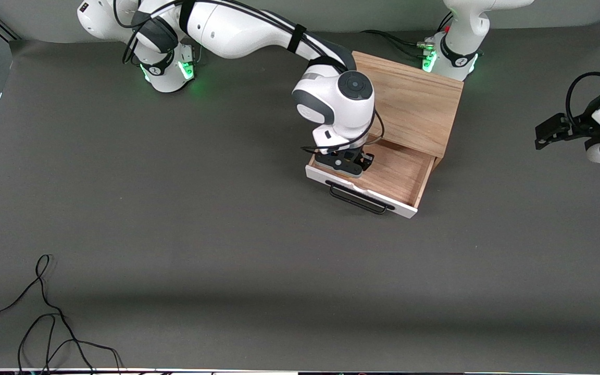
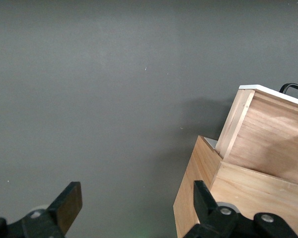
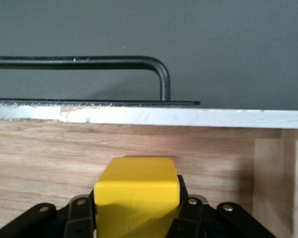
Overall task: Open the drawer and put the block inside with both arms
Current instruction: 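Lower the cube into the drawer and open the right gripper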
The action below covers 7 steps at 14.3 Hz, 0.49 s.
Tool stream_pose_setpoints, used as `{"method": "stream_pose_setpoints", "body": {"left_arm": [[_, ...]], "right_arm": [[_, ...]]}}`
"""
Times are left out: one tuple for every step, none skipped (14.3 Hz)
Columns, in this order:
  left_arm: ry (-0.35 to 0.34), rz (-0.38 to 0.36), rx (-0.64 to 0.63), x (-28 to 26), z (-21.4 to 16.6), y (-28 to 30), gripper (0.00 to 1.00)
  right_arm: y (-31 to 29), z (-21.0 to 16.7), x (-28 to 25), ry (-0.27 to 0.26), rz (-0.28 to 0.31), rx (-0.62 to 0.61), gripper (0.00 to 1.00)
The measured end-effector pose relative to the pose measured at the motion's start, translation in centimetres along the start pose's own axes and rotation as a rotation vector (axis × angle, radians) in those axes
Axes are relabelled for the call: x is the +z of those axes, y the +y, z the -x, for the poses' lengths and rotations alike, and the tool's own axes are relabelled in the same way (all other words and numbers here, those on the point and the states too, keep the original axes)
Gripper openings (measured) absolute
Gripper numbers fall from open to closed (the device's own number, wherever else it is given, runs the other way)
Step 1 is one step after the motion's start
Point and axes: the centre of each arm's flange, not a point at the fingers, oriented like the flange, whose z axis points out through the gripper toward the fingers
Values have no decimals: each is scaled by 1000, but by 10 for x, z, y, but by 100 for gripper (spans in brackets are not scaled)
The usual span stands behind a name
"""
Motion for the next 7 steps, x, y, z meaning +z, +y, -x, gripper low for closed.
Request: {"method": "stream_pose_setpoints", "body": {"left_arm": [[-1,0,1,1,-4,0,100],[-3,1,1,2,-6,0,100],[-4,1,1,3,-7,0,100],[-3,1,1,3,-7,0,100],[-3,1,1,2,-7,0,100],[-3,0,2,2,-7,0,100],[-3,0,2,2,-7,0,100]], "right_arm": [[-1,2,1,0,-7,-3,55],[-2,4,1,0,-15,-5,55],[-3,6,2,0,-15,-6,55],[-3,6,4,-1,-16,-7,55],[-3,6,4,-1,-16,-7,55],[-3,6,4,-1,-17,-7,57],[-3,7,4,-1,-17,-8,57]]}}
